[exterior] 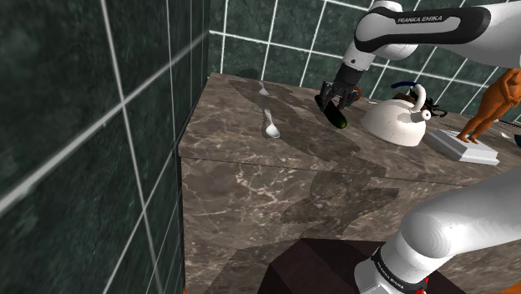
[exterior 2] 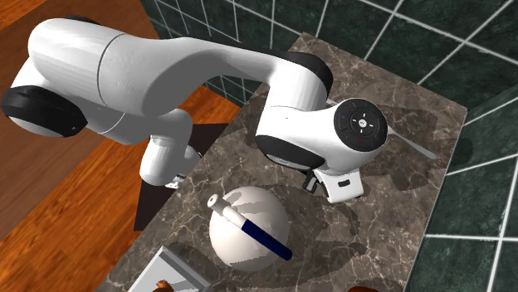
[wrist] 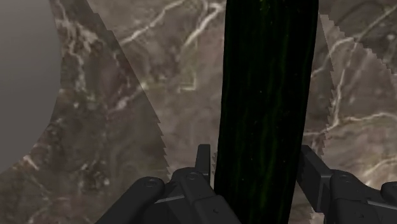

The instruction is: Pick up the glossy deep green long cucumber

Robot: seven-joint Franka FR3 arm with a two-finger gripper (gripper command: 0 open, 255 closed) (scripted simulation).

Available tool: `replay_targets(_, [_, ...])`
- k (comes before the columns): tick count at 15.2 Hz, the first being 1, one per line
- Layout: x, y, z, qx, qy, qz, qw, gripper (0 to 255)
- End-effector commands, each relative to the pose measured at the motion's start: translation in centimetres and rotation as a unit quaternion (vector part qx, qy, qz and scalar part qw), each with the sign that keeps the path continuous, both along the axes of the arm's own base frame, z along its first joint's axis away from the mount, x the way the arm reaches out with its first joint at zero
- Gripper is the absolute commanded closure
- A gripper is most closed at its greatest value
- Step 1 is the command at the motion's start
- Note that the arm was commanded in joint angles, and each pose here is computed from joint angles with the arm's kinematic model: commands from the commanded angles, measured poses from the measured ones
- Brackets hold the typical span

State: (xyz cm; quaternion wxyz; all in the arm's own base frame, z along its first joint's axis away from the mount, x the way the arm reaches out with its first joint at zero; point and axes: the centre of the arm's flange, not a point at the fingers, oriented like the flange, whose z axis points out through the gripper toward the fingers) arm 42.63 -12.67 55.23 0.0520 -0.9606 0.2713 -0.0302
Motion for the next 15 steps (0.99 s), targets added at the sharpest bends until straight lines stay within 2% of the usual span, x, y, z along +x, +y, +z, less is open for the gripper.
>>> replay_targets(1, [0.0, 0.0, -0.1, 0.0, 0.001, 0.0, 1.0, 255])
replay_targets(6, [0.0, 0.0, 0.0, 0.0, 0.001, 0.0, 1.0, 255])
replay_targets(15, [0.0, 0.0, 4.8, 0.0, 0.001, 0.0, 1.0, 255])
